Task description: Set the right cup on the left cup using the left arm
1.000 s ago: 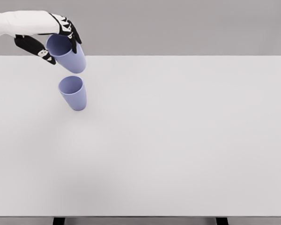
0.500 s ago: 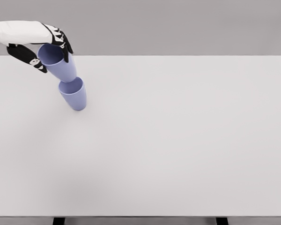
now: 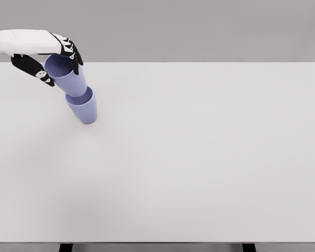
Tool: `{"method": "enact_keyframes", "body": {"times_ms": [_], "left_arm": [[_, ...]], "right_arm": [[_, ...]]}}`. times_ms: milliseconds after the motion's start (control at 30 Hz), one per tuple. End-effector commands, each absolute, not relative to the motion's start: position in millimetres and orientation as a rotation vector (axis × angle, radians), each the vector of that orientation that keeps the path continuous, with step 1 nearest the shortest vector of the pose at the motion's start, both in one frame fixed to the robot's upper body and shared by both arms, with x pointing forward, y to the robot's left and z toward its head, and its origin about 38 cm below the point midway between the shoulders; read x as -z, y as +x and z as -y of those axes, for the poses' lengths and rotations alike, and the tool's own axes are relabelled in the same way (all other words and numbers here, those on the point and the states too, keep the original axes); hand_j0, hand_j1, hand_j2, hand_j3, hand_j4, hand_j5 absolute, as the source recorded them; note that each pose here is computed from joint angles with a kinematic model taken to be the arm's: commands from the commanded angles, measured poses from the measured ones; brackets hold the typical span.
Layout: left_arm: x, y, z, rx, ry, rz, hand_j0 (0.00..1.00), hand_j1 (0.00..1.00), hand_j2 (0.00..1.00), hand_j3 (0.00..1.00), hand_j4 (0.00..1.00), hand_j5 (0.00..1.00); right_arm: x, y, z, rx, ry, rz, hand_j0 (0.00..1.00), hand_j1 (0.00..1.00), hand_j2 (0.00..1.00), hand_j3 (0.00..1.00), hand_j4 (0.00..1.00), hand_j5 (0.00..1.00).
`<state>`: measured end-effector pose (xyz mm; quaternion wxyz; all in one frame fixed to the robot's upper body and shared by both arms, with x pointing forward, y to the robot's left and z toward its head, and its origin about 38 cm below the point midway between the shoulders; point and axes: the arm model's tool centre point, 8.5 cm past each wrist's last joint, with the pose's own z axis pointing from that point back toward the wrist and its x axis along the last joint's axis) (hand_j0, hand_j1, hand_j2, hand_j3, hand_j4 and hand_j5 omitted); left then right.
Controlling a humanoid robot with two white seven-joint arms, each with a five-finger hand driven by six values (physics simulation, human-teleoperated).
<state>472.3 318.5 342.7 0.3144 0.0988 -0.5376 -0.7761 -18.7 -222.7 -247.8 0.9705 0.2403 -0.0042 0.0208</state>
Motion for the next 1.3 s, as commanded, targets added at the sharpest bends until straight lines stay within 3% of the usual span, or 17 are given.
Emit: {"method": "enact_keyframes", "body": {"times_ms": [0,1267], "left_arm": [[-344,473,-318,2.037,0.258,1.423,0.53,0.53,0.53,0.53,0.53,0.53],[-327,480,-312,2.007,0.239,1.386,0.53,0.53,0.53,0.53,0.53,0.53]], "right_arm": [[248,-20,223,-0.043,0.486,0.007,1.00,1.00,1.00,1.00,1.00,1.00],[248,-20,223,-0.043,0.486,0.007,1.00,1.00,1.00,1.00,1.00,1.00]]}}
